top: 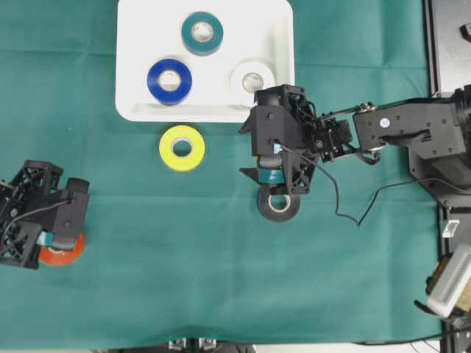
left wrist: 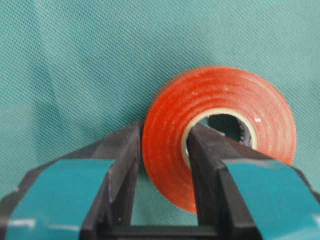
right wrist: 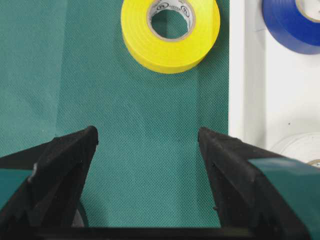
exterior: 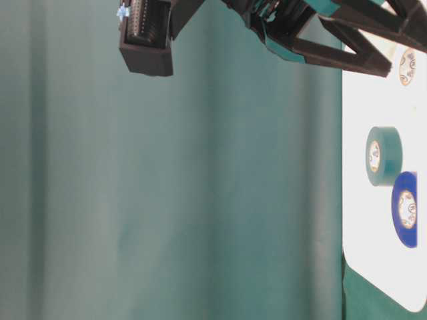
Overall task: Put the tape alternately from left to right into the white case.
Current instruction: 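Move the left gripper down into the red roll's hole and close, then lift the red roll and carry it toward the tray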
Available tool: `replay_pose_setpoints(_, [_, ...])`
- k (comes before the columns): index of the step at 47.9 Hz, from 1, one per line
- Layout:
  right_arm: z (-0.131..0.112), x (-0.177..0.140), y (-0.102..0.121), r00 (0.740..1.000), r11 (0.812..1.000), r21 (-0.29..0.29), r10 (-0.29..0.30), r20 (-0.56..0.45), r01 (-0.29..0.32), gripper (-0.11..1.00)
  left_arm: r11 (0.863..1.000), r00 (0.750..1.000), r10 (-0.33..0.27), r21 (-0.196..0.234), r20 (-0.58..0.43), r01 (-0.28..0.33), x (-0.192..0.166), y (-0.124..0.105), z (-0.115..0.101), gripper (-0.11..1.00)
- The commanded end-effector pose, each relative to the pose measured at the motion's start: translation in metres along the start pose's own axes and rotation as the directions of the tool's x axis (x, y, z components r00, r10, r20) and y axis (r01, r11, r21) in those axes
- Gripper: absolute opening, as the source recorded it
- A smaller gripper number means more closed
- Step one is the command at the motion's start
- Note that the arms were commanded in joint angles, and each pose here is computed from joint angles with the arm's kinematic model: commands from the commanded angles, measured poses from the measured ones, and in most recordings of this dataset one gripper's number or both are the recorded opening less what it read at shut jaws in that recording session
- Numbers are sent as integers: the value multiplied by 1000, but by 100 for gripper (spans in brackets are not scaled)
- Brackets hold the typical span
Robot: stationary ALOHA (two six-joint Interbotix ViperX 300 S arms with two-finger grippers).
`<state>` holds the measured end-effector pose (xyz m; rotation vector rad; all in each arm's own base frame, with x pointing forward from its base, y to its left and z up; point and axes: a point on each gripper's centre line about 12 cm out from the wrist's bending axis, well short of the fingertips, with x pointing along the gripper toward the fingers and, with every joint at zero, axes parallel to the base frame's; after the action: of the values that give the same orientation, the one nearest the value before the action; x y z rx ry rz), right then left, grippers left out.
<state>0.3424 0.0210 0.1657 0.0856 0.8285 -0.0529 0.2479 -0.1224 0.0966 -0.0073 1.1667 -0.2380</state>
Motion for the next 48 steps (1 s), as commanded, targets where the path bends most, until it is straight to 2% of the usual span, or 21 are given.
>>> replay_pose_setpoints(1, [9, -4, 2, 999, 1000, 1, 9, 32, -9, 83, 1000, 1000, -9, 6, 21, 9, -2, -4, 6, -3])
replay_pose_setpoints(11, [8, -4, 2, 999, 1000, 0, 9, 31, -9, 83, 1000, 999, -14, 3, 36, 14, -6, -5, 9, -3])
replay_pose_setpoints(25, [8, -4, 2, 1000, 1000, 0, 7, 28, -7, 83, 999, 991, -44, 8, 127, 43, -30, -12, 31, -3])
replay_pose_setpoints(36, [8, -4, 2, 1000, 1000, 0, 8, 29, -8, 83, 999, 990, -43, 3, 132, 43, -40, -12, 37, -3])
replay_pose_setpoints(40, [8, -4, 2, 1000, 1000, 0, 8, 29, -8, 83, 999, 991, -34, -9, 132, 36, -40, -8, 38, -3])
replay_pose_setpoints(48, [8, -4, 2, 1000, 1000, 0, 8, 29, -8, 83, 998, 989, -5, -60, 148, 14, -43, 9, 45, -3])
